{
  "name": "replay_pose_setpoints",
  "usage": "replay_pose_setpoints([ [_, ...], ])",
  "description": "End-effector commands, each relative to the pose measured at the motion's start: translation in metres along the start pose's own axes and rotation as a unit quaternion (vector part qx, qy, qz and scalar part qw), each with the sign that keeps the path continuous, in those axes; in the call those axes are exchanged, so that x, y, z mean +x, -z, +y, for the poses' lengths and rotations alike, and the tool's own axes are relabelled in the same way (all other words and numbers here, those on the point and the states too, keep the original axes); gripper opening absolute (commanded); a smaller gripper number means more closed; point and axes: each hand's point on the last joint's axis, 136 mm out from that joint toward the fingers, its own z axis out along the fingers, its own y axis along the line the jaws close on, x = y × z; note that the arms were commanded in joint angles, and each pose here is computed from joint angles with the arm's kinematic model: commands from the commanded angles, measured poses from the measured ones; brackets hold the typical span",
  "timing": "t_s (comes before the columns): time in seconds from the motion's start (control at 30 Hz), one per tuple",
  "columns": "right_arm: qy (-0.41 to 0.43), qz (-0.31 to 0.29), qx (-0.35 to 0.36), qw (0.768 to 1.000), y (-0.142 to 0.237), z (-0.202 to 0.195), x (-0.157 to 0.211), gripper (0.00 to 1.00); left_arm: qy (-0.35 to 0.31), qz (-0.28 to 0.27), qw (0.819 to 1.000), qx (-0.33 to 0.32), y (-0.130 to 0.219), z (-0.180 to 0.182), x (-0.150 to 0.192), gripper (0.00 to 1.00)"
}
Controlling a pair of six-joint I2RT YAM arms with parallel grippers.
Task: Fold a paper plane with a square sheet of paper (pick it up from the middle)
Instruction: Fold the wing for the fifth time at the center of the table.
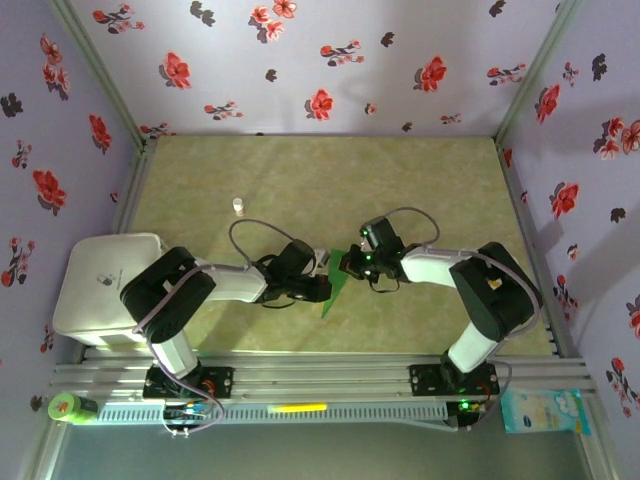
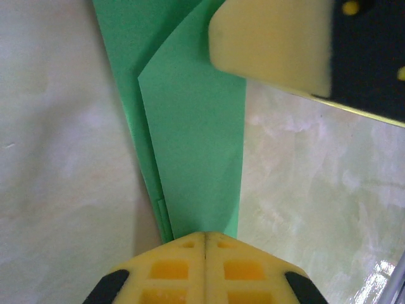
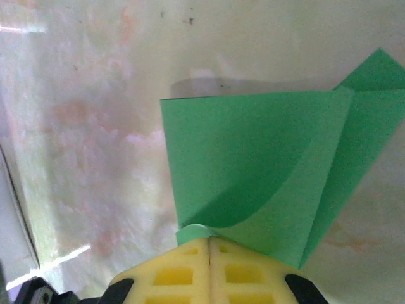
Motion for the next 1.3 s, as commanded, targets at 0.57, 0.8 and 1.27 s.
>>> replay_pose_setpoints([
  [0.57, -0.017, -0.046, 0.050, 0.998, -0.001, -0.044, -0.043, 0.06, 0.020, 0.130, 0.986, -0.100, -0.003, 0.060, 0.082, 0.00],
  [0.8, -0.034, -0.059, 0.043, 0.997, 0.005, -0.052, -0.057, 0.07, 0.020, 0.134, 0.986, -0.101, -0.004, 0.062, 0.085, 0.00],
  [1.27, -0.068, -0.102, 0.072, 0.990, 0.028, -0.065, -0.093, 0.07, 0.018, 0.130, 0.986, -0.098, -0.003, 0.060, 0.083, 0.00],
])
